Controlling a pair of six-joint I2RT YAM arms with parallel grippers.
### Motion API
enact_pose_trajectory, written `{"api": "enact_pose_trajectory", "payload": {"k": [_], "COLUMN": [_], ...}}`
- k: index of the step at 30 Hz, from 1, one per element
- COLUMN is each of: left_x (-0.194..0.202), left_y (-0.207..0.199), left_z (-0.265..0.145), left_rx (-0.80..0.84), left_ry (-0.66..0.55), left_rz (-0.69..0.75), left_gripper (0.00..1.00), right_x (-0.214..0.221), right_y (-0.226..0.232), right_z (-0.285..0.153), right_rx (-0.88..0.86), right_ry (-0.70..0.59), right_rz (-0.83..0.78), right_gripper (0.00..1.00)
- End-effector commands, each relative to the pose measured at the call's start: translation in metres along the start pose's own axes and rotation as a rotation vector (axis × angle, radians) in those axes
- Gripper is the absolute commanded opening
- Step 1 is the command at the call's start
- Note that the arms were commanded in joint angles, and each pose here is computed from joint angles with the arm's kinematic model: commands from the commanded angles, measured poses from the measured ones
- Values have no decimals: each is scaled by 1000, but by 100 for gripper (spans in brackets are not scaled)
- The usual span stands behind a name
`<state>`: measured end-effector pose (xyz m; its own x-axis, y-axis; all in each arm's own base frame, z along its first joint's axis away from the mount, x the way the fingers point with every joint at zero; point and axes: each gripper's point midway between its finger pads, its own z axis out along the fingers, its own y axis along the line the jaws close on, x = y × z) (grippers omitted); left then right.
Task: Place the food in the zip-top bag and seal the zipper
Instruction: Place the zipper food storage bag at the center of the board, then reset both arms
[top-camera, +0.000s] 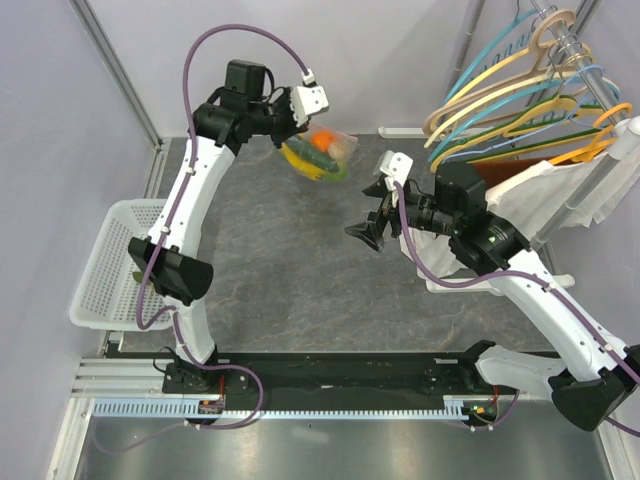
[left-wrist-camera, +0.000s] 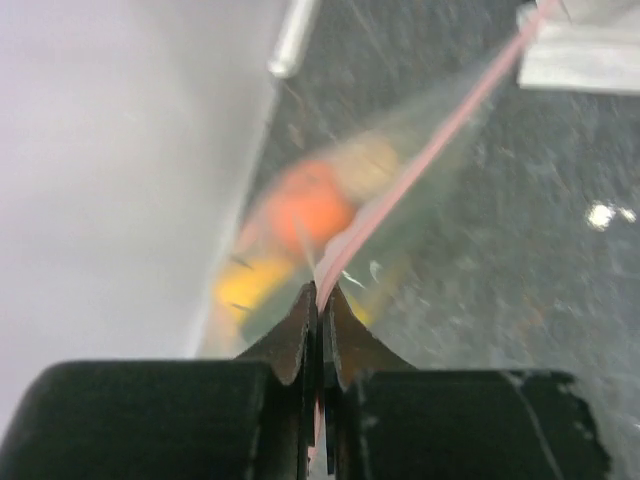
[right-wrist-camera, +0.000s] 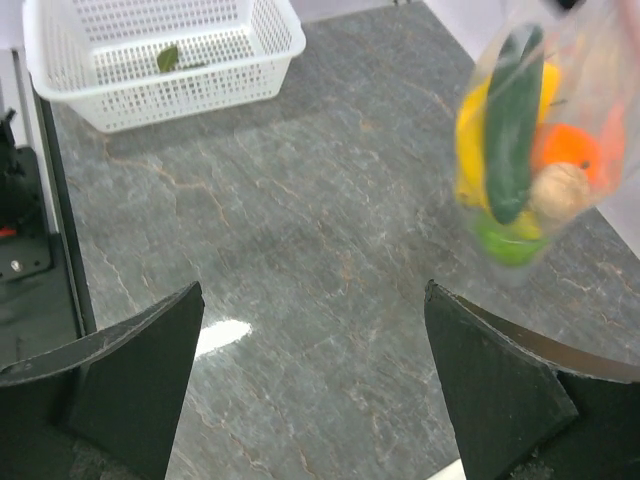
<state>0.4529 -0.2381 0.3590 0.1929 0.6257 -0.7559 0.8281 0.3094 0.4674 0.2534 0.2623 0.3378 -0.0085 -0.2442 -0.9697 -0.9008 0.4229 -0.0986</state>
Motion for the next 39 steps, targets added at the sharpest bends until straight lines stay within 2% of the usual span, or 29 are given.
{"api": "enact_pose_trajectory", "payload": {"k": [1, 5, 6, 8, 9, 12, 14, 16, 19, 20, 21, 22, 23, 24, 26, 28, 32, 35, 39], "left_x": [28, 68, 91, 97, 115, 120, 109, 111, 106, 104, 101, 100, 92, 86, 66, 49, 11, 6, 29], "left_y": [-43, -103, -131, -163, -192, -247, -269, -298, -321, -323, -322, -318, -311, -304, -282, -256, -196, -163, -149], "left_z": [10, 12, 14, 9, 7, -4, -10, -14, -18, -20, -19, -19, -21, -24, -31, -48, -89, -123, -149], "left_rx": [76, 202, 267, 329, 388, 494, 530, 590, 639, 636, 622, 603, 587, 573, 513, 432, 278, 156, -17], "left_ry": [94, 185, 233, 245, 291, 308, 277, 295, 284, 276, 277, 281, 259, 244, 193, 143, 31, -17, 57], "left_rz": [-71, -164, -210, -247, -282, -355, -377, -431, -484, -495, -529, -539, -537, -543, -530, -564, -635, -684, -665], "left_gripper": [2, 2, 2, 2, 2, 2, 2, 2, 13, 24, 30, 43, 46, 57, 84, 99, 100, 100, 100], "right_x": [-42, -33, -32, -26, -24, -17, -12, -7, -1, -1, -1, 0, -4, -4, -8, -9, -17, -19, -20], "right_y": [-1, -1, 1, 1, 1, 0, 2, 3, 5, 6, 8, 10, 12, 13, 15, 17, 22, 25, 34], "right_z": [-16, -19, -19, -19, -18, -18, -18, -19, -21, -22, -24, -25, -28, -30, -37, -41, -54, -61, -69], "right_rx": [38, 55, 53, 58, 60, 73, 74, 76, 81, 80, 76, 74, 70, 67, 72, 75, 81, 76, 43], "right_ry": [-111, -98, -95, -85, -82, -69, -60, -47, -28, -30, -31, -24, -32, -29, -28, -23, -50, -57, -56], "right_rz": [16, 28, 31, 54, 65, 98, 114, 126, 158, 163, 178, 188, 188, 192, 195, 200, 197, 188, 157], "right_gripper": [98, 98, 98, 98, 98, 98, 98, 98, 98, 98, 98, 98, 98, 98, 98, 98, 98, 98, 98]}}
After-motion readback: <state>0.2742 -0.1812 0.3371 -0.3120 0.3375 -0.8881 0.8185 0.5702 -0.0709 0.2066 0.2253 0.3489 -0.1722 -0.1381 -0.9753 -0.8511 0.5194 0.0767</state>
